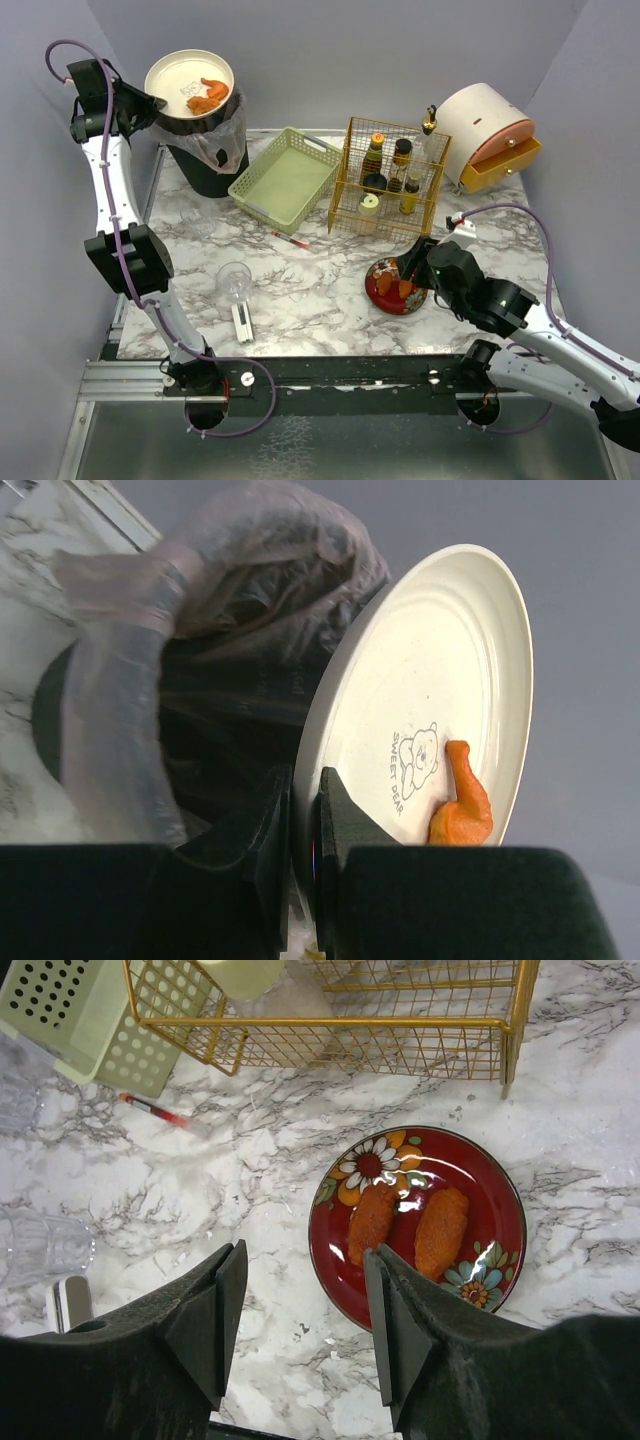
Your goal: Clear the kitchen counter
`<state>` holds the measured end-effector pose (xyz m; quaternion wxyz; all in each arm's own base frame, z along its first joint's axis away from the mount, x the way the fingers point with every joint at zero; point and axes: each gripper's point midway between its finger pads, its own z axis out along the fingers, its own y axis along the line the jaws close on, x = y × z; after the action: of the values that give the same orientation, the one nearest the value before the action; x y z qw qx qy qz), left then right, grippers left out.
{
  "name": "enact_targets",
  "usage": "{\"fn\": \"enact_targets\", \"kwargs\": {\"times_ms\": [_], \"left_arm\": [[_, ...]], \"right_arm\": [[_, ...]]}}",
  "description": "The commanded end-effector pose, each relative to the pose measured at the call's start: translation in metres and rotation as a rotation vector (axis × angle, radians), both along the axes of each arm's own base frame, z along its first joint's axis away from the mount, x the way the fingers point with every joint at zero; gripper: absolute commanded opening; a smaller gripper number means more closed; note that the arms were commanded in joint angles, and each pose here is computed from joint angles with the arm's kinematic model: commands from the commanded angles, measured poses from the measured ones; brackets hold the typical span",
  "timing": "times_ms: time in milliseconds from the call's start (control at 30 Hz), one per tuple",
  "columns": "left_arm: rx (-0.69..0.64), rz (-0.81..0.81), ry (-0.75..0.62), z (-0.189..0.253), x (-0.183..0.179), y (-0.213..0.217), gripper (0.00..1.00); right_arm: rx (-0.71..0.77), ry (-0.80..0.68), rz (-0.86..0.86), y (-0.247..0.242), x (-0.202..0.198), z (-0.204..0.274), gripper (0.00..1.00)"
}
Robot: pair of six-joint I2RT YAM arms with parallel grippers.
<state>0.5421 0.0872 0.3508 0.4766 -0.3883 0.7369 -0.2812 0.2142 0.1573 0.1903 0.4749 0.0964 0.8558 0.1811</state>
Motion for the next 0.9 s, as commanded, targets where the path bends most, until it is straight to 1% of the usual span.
{"fn": "enact_targets", "kwargs": {"times_ms": [0,67,200,333,500,600,700,867], "left_arm": [[0.046,0.043,-0.041,0.011,0.001,0.027,0.0],[0.08,0.068,-0.047,0.015,0.001,0.035,0.0],[0.201,0.122,-0.046,0.021,0.001,0.055,0.0],[0.31,0.141,-0.051,0.025,0.005,0.07,0.0],[0.461,0.206,-0.02,0.024,0.006,0.094,0.0],[0.519,0.229,0.002,0.019,0.007,0.103,0.0],[0.564,0.218,0.0,0.019,0.012,0.099,0.0],[0.7,0.232,0.0,0.03,0.017,0.083,0.0]], "right_arm": [[-0.019,0.003,0.014,-0.001,-0.001,-0.002,0.57],[-0.029,0.003,0.016,0.0,-0.001,-0.001,0.57],[-0.04,0.008,0.025,0.001,0.0,0.0,0.58],[-0.038,0.011,0.03,0.001,-0.002,-0.002,0.59],[-0.043,0.029,0.039,-0.001,-0.006,-0.007,0.59],[-0.047,0.042,0.04,-0.002,-0.009,-0.01,0.6],[-0.048,0.053,0.045,-0.002,-0.01,-0.013,0.6],[-0.037,0.068,0.05,0.0,-0.013,-0.018,0.61]]}}
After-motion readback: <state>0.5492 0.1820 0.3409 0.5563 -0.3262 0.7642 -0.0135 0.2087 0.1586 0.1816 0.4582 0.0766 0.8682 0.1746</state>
